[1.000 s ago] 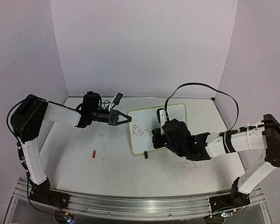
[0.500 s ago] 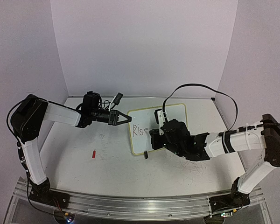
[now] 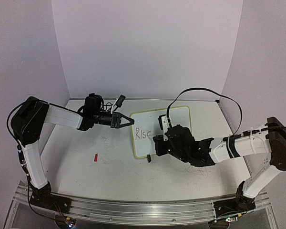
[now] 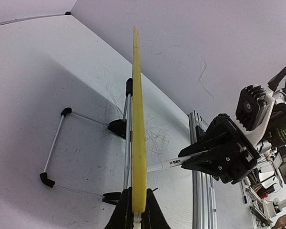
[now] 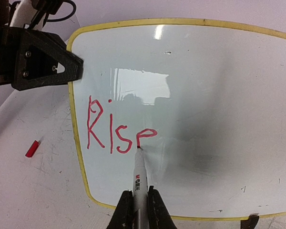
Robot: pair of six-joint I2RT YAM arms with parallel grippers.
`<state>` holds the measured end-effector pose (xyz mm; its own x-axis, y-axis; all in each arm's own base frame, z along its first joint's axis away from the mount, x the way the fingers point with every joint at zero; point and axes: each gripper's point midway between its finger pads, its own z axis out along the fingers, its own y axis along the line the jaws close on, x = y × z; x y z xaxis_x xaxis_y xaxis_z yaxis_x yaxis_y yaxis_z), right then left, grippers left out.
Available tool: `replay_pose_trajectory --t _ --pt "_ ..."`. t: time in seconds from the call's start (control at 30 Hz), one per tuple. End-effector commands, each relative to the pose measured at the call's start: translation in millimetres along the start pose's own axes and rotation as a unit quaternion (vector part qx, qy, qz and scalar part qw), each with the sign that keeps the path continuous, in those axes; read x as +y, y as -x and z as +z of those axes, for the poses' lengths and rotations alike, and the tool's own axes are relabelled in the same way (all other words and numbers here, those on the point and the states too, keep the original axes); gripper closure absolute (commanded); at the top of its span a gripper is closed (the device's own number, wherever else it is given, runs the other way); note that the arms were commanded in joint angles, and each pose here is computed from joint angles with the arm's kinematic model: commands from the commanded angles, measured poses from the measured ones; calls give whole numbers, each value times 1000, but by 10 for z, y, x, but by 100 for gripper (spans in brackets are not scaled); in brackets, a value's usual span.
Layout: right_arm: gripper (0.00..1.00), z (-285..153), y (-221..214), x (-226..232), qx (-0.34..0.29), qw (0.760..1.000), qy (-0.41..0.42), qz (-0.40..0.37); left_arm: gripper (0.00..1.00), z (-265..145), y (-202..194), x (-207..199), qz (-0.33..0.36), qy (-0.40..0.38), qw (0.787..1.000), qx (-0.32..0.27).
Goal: Write a sentence on the whiteboard
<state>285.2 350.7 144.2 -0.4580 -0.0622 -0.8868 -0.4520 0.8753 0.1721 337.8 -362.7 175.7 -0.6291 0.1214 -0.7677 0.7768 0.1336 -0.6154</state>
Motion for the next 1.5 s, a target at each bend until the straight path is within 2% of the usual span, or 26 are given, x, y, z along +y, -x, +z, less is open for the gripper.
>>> replay_pose_trajectory --t 0.0,0.4,0.6,0.73,1.47 --pt "100 -8 -37 -98 3 1000 -18 3 100 -10 42 -211 0 -28 1000 5" --pt "100 -82 129 -201 -17 999 -52 3 100 -6 30 -201 -2 -28 1000 6" --pt "100 -198 236 -37 -35 999 9 7 100 -6 32 -203 -1 -28 1000 5" --pt "100 -242 279 -70 -46 999 5 8 100 -6 37 -205 -1 -29 1000 5" --pt "100 -49 167 -169 -29 999 -38 -5 100 -12 39 -213 0 -29 1000 5"
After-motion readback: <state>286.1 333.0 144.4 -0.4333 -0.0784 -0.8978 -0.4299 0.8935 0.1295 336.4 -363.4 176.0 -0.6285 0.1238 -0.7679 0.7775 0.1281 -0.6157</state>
